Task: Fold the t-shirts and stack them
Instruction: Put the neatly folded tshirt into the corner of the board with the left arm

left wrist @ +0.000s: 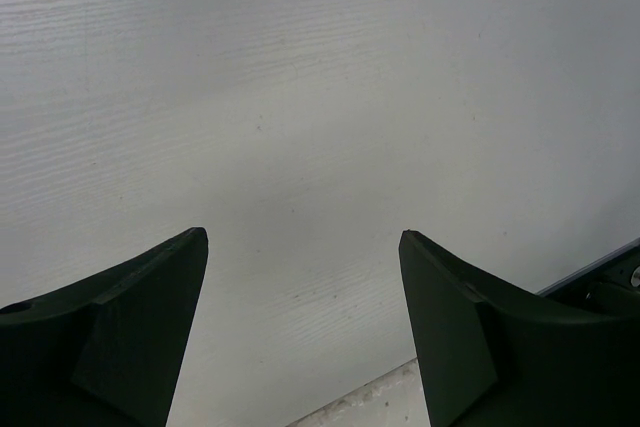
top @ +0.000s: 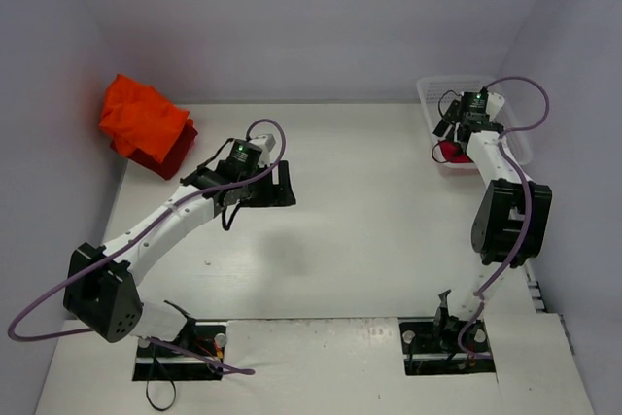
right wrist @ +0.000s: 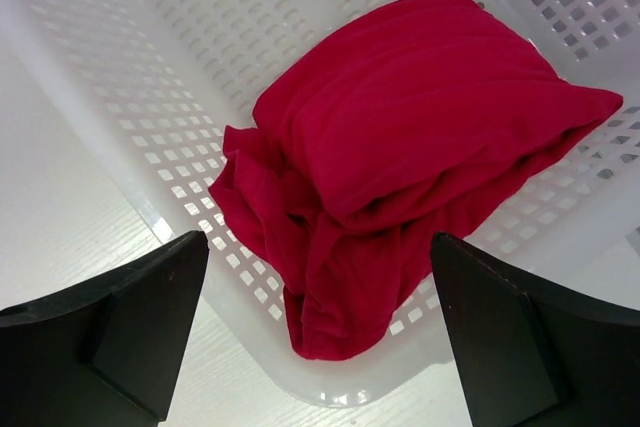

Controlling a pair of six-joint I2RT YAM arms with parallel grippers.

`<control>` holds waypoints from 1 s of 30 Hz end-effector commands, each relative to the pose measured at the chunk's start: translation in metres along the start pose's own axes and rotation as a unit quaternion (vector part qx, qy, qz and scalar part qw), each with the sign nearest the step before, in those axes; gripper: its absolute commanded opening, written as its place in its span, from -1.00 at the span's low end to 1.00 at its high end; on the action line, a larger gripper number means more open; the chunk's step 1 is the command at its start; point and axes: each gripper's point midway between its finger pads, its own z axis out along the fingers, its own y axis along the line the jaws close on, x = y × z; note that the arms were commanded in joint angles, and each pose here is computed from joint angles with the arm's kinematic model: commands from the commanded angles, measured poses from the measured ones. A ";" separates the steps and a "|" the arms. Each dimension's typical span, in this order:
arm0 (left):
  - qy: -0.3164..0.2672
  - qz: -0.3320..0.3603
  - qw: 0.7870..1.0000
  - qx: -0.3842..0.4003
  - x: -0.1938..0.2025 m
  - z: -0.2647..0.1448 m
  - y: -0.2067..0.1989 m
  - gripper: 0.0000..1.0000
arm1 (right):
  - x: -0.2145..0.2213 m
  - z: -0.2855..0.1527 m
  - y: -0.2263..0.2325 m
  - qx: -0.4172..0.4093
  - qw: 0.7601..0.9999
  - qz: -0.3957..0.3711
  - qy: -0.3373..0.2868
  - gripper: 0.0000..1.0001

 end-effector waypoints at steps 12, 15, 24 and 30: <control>-0.038 0.011 0.999 0.000 -0.027 -0.013 0.003 0.44 | -0.008 0.020 -0.016 0.012 0.999 0.022 -0.020 0.53; -0.035 0.009 0.999 0.000 -0.028 -0.009 0.005 0.44 | -0.012 0.023 -0.025 0.015 0.999 0.033 -0.023 0.53; -0.026 0.003 1.000 0.002 -0.030 0.002 0.012 0.44 | -0.016 0.041 -0.035 0.012 0.999 0.046 -0.019 0.41; -0.033 -0.001 0.999 0.003 -0.036 0.002 0.013 0.44 | -0.012 0.056 -0.016 -0.030 0.998 0.060 -0.014 0.41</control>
